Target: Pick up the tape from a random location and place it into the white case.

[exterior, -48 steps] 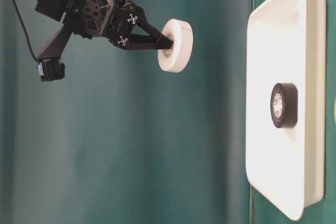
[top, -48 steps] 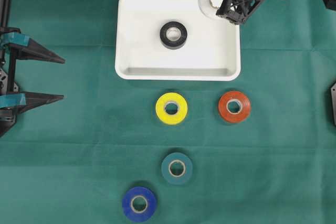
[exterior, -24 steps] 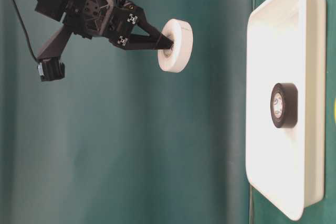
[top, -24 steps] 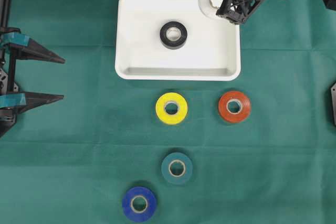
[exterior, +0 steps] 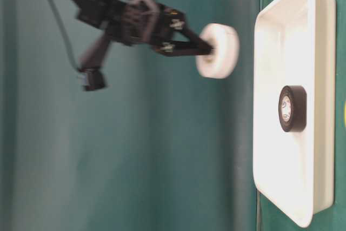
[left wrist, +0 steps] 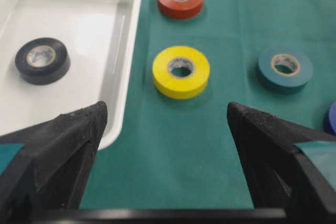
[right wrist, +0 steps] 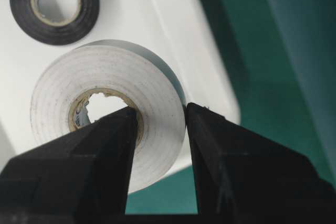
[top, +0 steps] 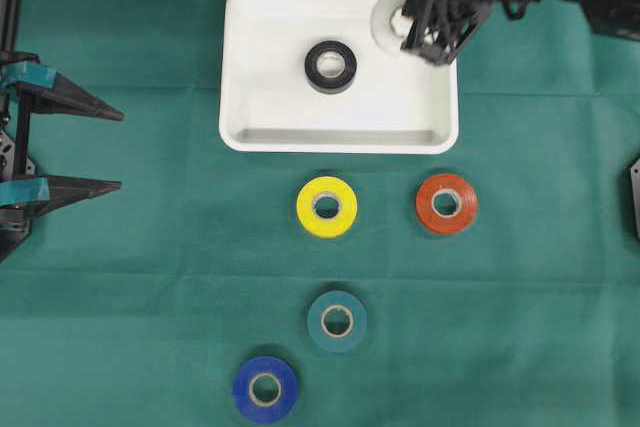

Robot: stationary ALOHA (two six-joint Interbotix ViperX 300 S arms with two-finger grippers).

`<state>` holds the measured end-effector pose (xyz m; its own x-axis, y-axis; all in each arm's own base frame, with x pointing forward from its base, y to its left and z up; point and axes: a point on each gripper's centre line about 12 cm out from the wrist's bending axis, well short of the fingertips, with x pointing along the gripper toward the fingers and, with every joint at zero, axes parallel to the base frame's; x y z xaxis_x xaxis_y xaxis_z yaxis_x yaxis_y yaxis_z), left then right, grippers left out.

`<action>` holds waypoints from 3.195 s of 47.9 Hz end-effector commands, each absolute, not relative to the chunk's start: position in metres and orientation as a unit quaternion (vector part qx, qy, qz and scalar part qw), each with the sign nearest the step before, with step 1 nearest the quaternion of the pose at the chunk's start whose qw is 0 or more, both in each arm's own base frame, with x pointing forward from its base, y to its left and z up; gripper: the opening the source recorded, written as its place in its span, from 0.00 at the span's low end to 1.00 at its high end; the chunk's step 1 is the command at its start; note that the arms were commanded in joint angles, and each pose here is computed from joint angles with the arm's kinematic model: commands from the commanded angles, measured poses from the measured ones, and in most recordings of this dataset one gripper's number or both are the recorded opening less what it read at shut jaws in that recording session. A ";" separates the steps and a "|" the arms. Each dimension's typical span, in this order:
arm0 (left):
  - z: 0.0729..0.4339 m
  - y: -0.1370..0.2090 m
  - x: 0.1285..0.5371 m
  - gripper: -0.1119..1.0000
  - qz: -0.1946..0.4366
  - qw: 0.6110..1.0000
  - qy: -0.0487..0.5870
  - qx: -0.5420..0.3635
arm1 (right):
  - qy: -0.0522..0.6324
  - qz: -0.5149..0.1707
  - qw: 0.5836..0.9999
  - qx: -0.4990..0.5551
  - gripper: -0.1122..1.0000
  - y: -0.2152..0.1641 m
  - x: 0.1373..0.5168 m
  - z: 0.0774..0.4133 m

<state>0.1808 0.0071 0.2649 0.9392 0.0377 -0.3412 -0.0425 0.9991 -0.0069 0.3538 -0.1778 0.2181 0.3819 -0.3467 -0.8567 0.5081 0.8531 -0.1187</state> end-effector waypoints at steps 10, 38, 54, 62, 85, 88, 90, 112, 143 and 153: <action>0.269 0.008 0.183 0.95 0.022 0.985 0.169 -0.009 | 0.490 -0.259 0.827 0.090 0.39 -0.190 0.356 0.184; 0.269 0.008 0.183 0.95 0.022 0.985 0.169 -0.009 | 0.495 -0.245 0.828 0.100 0.38 -0.191 0.364 0.138; 0.270 0.008 0.183 0.95 0.022 0.986 0.168 -0.009 | 0.502 -0.246 0.823 0.101 0.38 -0.191 0.362 0.137; 0.270 0.008 0.183 0.95 0.022 0.986 0.168 -0.009 | 0.501 -0.247 0.824 0.099 0.42 -0.192 0.362 0.138; 0.270 0.008 0.183 0.95 0.022 0.986 0.168 -0.009 | 0.471 -0.261 0.838 0.082 0.87 -0.195 0.361 0.196; 0.270 0.007 0.183 0.95 0.021 0.986 0.168 -0.009 | 0.466 -0.265 0.841 0.078 0.87 -0.195 0.359 0.209; 0.269 0.008 0.183 0.95 0.022 0.985 0.169 -0.009 | 0.464 -0.267 0.841 0.077 0.87 -0.195 0.357 0.216; 0.270 0.008 0.183 0.95 0.022 0.986 0.168 -0.008 | 0.446 -0.279 0.848 0.062 0.87 -0.194 0.350 0.251; 0.270 0.008 0.183 0.95 0.022 0.986 0.168 -0.008 | 0.440 -0.138 0.887 0.002 0.86 -0.071 0.397 0.254; 0.269 0.008 0.183 0.95 0.023 0.985 0.169 -0.008 | 0.429 -0.117 0.896 -0.007 0.86 -0.055 0.401 0.255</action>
<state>0.1808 0.0071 0.2649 0.9392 0.0377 -0.3412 -0.0425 0.9991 -0.0069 0.3989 -0.0554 0.2337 0.5550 -0.2130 -0.8041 0.1971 0.9728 -0.1216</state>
